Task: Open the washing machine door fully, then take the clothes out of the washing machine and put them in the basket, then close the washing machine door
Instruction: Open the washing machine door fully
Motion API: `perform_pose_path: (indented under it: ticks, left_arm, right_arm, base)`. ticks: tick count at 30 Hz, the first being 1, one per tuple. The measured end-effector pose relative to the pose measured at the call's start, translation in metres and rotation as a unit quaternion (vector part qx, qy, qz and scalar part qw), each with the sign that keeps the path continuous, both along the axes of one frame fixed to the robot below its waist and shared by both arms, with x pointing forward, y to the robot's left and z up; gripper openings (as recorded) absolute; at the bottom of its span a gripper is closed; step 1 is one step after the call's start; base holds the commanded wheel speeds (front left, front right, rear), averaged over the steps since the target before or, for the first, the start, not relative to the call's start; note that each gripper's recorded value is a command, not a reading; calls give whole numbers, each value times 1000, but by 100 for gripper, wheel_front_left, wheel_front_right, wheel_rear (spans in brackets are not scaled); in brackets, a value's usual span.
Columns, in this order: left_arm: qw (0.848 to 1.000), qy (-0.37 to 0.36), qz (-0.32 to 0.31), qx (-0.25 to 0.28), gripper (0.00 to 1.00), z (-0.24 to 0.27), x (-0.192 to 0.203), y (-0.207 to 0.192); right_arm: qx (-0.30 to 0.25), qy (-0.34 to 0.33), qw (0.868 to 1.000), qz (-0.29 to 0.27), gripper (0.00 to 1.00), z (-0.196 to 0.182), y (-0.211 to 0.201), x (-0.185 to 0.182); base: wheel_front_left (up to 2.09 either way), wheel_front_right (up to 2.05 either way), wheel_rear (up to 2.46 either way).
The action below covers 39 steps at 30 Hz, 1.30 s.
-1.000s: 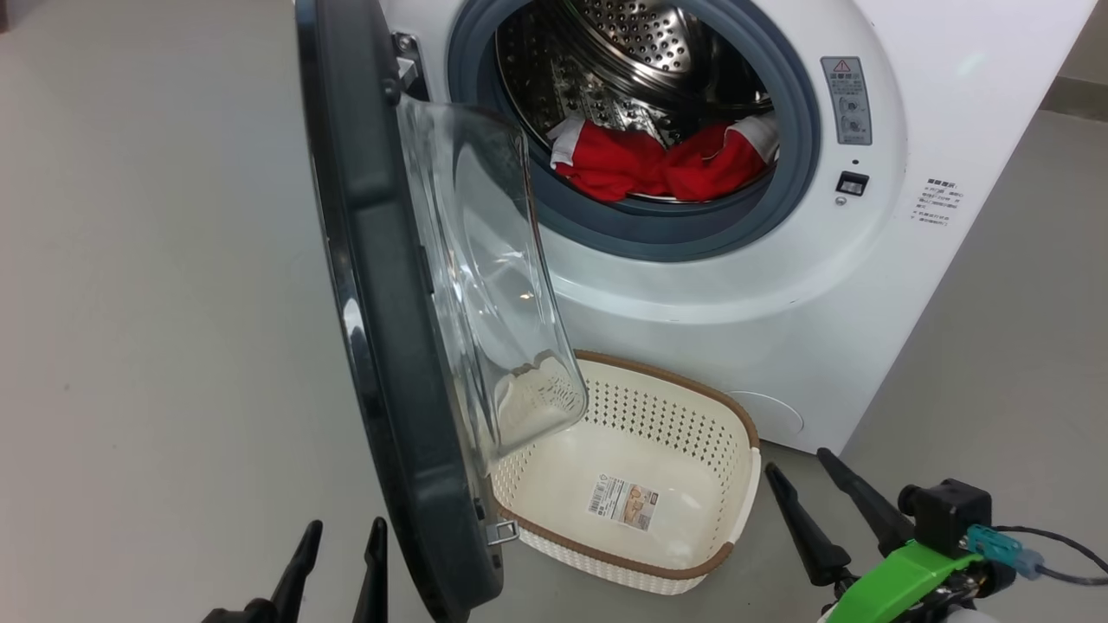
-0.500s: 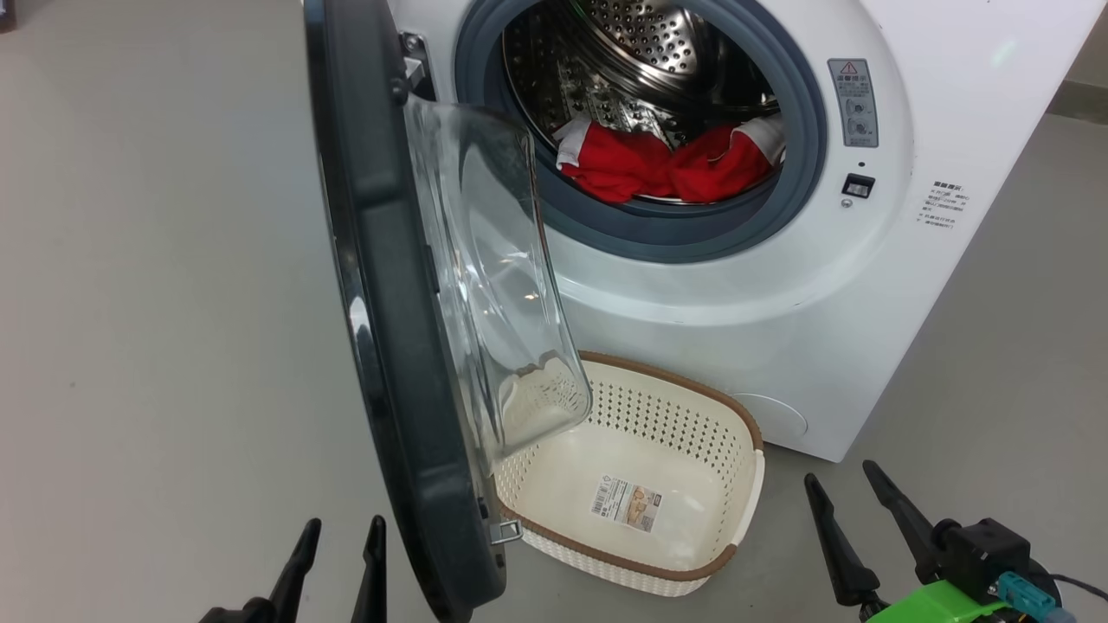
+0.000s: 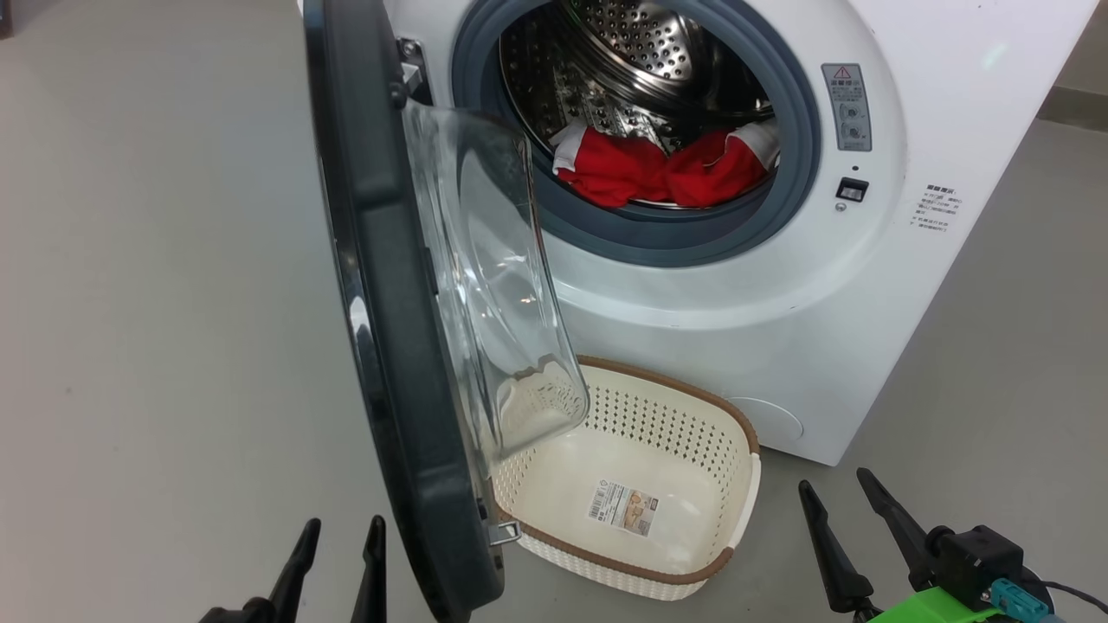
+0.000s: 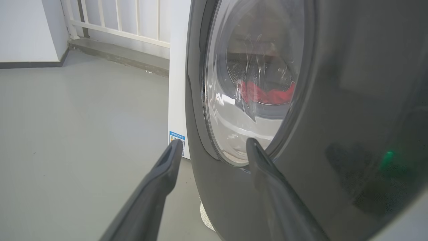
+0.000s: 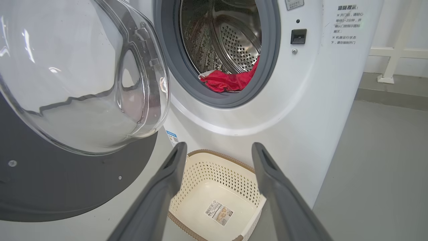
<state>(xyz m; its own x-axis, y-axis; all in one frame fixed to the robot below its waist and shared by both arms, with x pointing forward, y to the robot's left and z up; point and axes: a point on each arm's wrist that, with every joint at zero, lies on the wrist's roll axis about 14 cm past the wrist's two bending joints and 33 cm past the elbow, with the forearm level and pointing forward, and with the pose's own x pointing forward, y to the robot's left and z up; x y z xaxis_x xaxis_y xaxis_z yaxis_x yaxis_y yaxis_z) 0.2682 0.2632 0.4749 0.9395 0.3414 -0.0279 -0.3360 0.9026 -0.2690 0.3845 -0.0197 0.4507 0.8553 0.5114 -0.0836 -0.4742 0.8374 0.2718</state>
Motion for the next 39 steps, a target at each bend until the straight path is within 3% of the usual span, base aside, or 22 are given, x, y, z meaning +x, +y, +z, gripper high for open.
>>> perform_pose_path:
  ticks: [1, 2, 4, 9, 15, 19, 22, 28, 39]
  left_arm:
    - [1000, -1, 0, 1, 99, 0, 0, 0]
    - [1000, -1, 0, 1, 77, 1, 0, 0]
    - [1000, -5, 2, 2, 2, 3, -1, 1]
    - [999, -39, 21, 8, 0, 24, -2, 14]
    - [989, -136, 45, 44, 0, 91, -3, 30]
    - [973, -219, 11, 70, 0, 146, 4, 12]
    - [966, -241, -43, 80, 0, 160, 12, -20]
    - [969, -202, -134, 53, 0, 129, 27, -73]
    - [986, -59, -154, -23, 0, 29, 28, -88]
  right_arm:
    - [0, -1, 1000, 0, 100, 1, 0, 0]
    - [0, -2, 1000, 0, 100, 1, 0, 0]
    - [0, -3, 1000, 1, 100, 2, 1, 0]
    - [-5, -7, 1000, 4, 100, 3, 2, -1]
    - [-6, -10, 1000, 6, 100, 4, 3, -2]
    - [-7, -11, 1000, 6, 100, 4, 2, -1]
    - [-7, -9, 1000, 5, 100, 3, 2, -1]
    - [-7, -6, 1000, 2, 100, 1, 0, -1]
    - [-6, -1, 1000, 1, 100, -2, -1, -1]
  base:
    - [0, 0, 0]
    - [0, 0, 0]
    - [0, 0, 0]
    - [0, 0, 0]
    - [0, 0, 0]
    - [0, 0, 0]
    - [0, 0, 0]
    - [0, 0, 0]
    - [0, 0, 0]
